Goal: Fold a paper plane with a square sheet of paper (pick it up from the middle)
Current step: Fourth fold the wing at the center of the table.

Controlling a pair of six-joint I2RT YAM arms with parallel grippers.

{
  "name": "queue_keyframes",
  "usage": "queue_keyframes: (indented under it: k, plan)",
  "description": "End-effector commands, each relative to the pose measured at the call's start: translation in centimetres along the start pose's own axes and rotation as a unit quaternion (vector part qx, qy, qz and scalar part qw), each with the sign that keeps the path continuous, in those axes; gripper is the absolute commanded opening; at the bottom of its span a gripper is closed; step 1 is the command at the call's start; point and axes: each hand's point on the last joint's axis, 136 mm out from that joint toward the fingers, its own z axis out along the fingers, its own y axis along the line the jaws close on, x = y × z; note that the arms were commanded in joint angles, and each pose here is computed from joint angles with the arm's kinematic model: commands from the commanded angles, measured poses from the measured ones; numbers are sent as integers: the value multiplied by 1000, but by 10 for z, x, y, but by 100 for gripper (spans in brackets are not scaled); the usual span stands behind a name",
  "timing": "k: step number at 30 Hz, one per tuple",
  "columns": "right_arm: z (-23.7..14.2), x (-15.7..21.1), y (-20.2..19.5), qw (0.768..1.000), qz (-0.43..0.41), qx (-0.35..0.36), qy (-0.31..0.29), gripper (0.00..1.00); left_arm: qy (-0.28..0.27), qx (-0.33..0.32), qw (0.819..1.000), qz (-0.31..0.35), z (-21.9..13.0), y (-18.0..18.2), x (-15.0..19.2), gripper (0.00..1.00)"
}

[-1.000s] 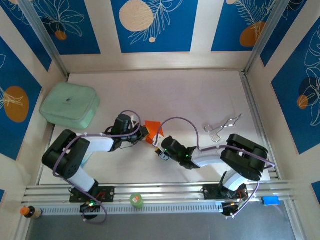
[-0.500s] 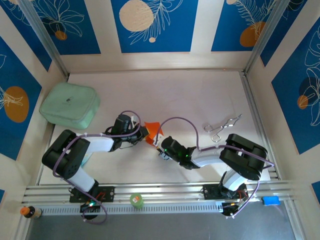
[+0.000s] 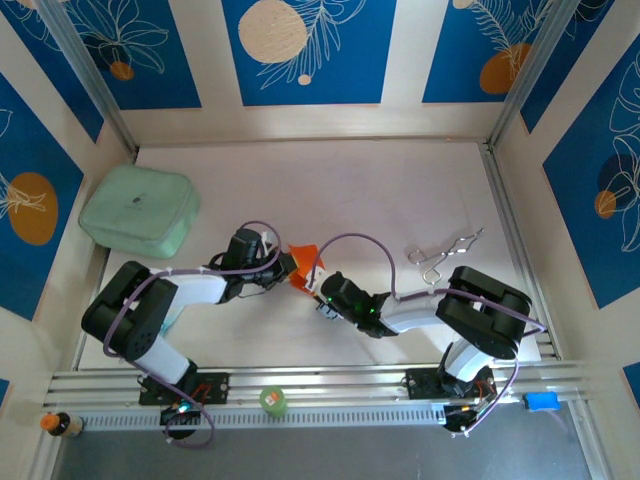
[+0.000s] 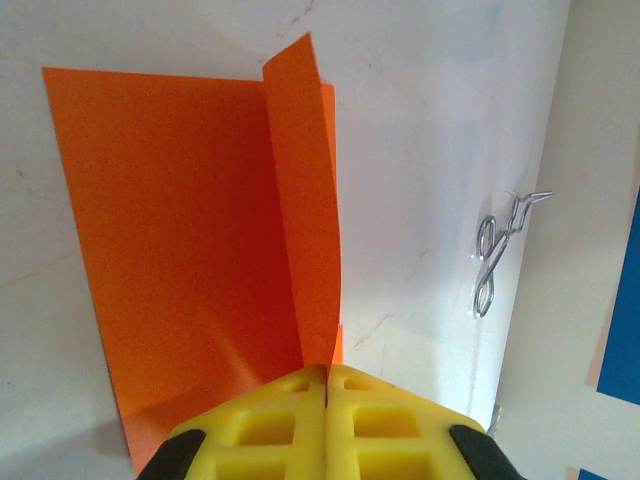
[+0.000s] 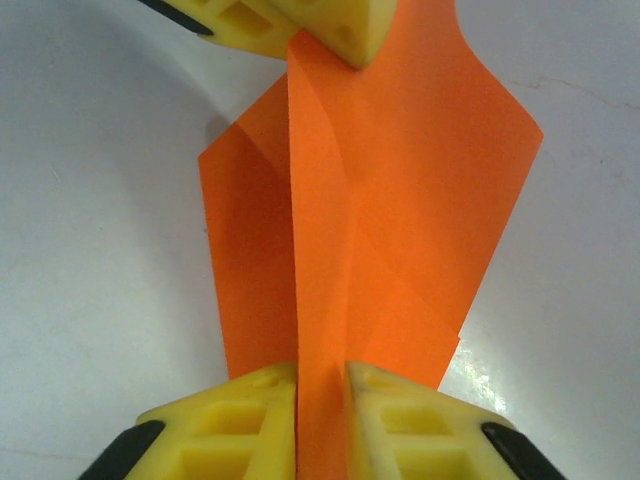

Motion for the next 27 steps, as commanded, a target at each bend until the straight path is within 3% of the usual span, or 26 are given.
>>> queue_keyframes:
  k: [1,7,12,14,27]
  plan:
    - [-1,-13,-4,1000,17,2,-16,14,-1,2,1000,7,-3,-5,-2,0]
    - [1,-6,-5,999,49,-11,-4,6,-7,0,1000,10,-6,-7,-4,14]
    - [3,-3,-5,996,86,-28,1,3,-26,-17,999,16,-14,-5,-8,36]
    - [4,-2,-3,994,105,-41,3,2,-36,-24,999,20,-19,-4,-10,39]
    - [5,7,-4,949,278,-148,8,1,-59,-46,997,30,-32,-2,-15,44]
